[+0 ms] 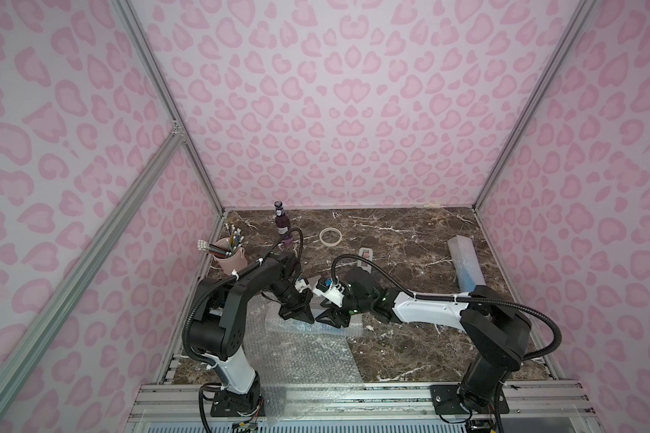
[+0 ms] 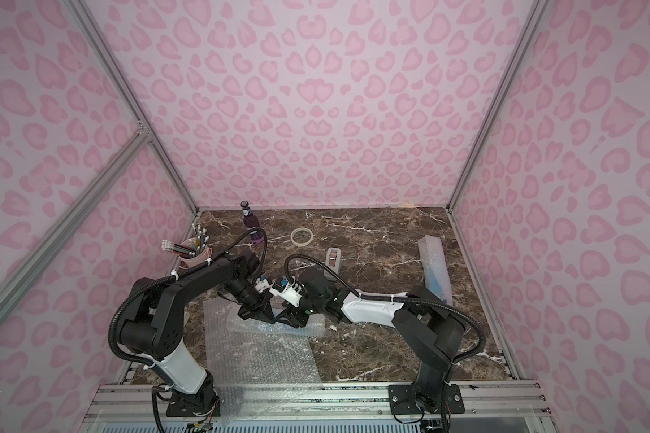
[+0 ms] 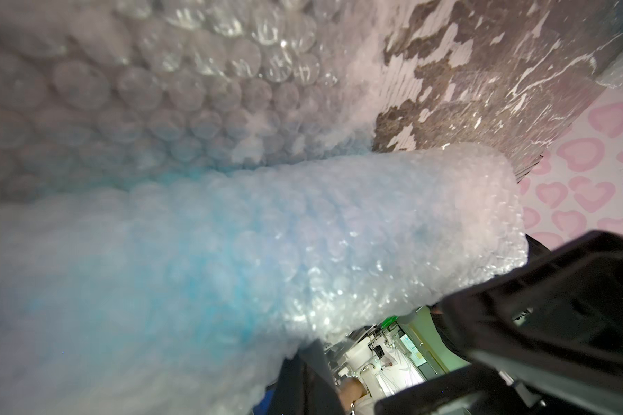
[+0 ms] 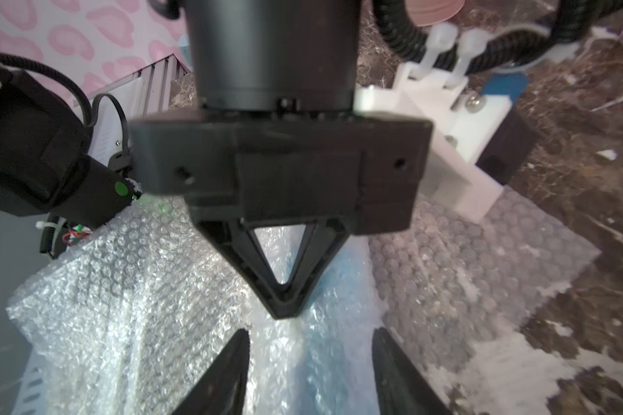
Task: Wrap wine bottles in bubble wrap
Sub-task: Stick the tape on the bubble wrap.
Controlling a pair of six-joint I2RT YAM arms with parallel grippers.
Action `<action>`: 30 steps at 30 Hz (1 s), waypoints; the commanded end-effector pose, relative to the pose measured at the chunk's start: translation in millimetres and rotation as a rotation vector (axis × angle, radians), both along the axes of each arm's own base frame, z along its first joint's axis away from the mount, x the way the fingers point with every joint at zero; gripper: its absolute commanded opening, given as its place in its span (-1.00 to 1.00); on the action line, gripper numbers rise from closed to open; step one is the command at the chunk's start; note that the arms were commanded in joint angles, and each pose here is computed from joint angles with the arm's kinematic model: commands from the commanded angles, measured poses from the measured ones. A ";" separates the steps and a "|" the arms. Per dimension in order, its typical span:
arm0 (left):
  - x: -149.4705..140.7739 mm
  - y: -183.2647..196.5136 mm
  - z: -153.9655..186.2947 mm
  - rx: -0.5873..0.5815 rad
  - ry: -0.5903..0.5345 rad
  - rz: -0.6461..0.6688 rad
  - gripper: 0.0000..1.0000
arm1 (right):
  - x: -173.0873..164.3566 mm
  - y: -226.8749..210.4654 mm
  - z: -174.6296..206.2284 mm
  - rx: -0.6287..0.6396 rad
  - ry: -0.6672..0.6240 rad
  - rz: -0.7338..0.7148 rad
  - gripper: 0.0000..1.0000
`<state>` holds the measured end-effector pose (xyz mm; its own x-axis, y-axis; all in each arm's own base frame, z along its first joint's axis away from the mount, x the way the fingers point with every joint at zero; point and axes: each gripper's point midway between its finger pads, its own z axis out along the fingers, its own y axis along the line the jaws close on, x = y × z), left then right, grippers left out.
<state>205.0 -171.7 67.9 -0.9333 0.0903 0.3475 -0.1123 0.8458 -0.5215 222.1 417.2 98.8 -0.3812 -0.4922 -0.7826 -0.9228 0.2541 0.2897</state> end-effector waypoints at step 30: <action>5.6 7.8 -5.7 0.047 -0.086 -0.005 -0.77 | 18.2 -9.7 -66.7 -0.104 0.255 -0.169 -0.24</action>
<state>206.4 -169.9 68.3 -0.9501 0.0918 0.2980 -0.0826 0.8474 -0.5245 248.0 423.0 61.7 -0.6199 -0.4058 -0.6716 -0.7831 0.3742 0.4967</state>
